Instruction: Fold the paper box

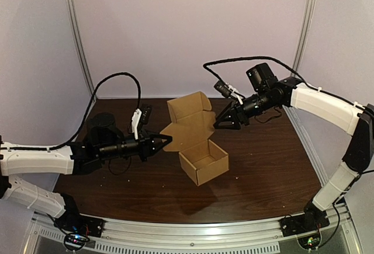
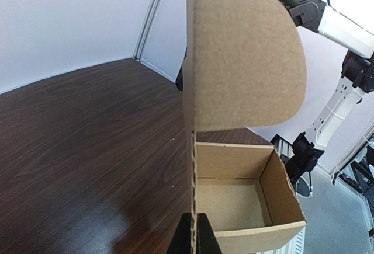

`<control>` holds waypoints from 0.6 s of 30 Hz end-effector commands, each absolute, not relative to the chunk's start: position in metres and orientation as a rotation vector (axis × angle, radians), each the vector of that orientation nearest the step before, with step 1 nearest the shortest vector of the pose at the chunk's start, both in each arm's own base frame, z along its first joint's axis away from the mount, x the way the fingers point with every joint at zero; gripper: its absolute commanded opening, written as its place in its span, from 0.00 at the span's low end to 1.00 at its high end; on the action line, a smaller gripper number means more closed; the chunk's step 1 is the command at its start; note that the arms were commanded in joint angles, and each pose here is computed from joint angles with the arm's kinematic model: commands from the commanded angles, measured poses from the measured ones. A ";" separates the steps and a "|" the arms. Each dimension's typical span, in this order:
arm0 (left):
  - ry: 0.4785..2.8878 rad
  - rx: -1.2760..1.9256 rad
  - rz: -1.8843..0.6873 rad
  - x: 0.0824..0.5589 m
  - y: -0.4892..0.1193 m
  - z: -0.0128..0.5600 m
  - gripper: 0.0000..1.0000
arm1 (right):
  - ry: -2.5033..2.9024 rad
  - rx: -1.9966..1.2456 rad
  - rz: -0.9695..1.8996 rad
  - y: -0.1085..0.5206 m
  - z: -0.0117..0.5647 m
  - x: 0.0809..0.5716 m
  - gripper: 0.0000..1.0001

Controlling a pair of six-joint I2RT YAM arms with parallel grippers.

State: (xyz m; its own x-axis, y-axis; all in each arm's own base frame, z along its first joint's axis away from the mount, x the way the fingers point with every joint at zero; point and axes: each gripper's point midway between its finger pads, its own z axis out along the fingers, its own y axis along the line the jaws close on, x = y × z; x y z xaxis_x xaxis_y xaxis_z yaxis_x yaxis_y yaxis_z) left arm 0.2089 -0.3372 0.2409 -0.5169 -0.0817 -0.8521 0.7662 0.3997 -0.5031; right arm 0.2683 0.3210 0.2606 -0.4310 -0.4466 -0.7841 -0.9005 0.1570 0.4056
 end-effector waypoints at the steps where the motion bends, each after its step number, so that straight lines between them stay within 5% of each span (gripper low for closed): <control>1: 1.720 0.552 -1.269 0.214 -0.334 0.257 0.00 | 1.935 -1.266 1.243 0.326 0.256 0.273 0.64; 18: 1.709 0.496 -1.331 0.218 -0.330 0.262 0.00 | 1.811 -1.277 1.345 0.344 0.267 0.285 0.63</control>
